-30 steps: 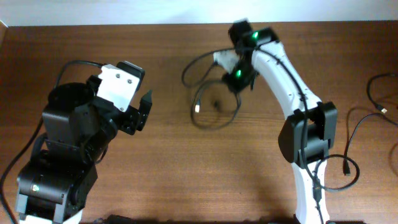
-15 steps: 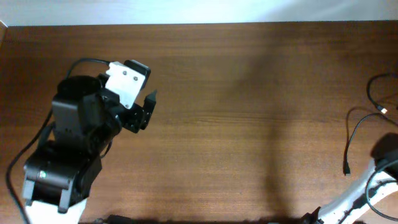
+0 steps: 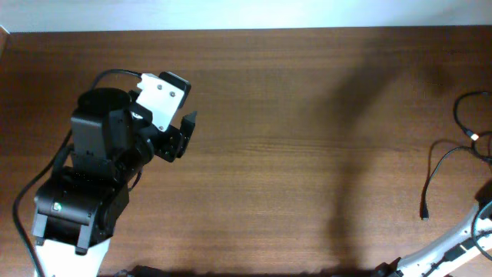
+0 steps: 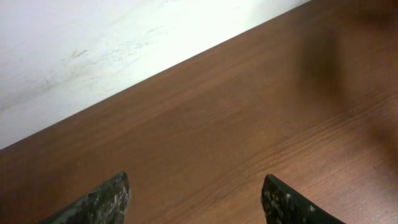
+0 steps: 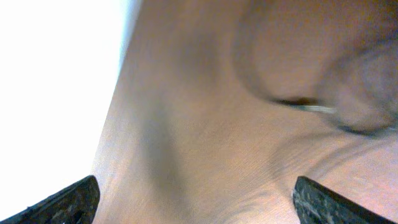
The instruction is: Untangle cables
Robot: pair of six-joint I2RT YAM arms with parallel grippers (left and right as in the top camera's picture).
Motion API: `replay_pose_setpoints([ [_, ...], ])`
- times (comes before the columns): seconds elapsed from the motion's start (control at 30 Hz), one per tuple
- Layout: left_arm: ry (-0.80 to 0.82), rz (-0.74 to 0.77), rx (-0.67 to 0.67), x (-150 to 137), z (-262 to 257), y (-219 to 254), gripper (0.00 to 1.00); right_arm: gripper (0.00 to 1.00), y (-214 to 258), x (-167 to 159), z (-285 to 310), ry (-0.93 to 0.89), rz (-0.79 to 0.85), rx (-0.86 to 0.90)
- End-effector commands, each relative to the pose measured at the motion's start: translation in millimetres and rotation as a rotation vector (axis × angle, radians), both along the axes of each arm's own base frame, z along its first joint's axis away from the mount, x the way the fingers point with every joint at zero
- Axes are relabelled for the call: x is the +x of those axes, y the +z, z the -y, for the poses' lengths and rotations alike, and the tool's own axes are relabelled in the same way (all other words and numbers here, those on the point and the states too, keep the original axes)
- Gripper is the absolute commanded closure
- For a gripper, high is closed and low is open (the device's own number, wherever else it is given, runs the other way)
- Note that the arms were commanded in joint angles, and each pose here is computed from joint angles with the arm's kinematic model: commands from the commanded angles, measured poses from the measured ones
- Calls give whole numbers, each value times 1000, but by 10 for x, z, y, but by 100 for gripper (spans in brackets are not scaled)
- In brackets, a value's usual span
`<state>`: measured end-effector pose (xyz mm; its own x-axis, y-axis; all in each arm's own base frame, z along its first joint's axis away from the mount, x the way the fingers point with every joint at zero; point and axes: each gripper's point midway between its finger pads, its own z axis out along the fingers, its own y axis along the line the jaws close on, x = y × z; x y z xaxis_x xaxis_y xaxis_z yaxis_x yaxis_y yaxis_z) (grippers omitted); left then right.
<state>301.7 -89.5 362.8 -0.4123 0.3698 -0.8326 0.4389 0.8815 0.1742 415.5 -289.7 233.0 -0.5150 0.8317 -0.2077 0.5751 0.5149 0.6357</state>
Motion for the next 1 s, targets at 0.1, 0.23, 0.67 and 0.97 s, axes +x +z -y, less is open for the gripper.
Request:
replay_pose_setpoints([
  [0.1, 17, 43, 19, -53, -65, 106, 33, 1, 1079, 348, -2185, 799, 411, -251],
  [0.23, 75, 172, 17, -369, -252, 447, 34, 1, 1837, -296, -3258, 976, 471, -517],
  [0.67, 183, 476, -122, -1787, -725, 979, 35, 1, 2927, -3600, -3321, 605, 854, -914],
  [0.97, 183, 428, -106, -1912, -754, 807, 30, 1, 1368, -4452, -3220, 582, 779, -898],
])
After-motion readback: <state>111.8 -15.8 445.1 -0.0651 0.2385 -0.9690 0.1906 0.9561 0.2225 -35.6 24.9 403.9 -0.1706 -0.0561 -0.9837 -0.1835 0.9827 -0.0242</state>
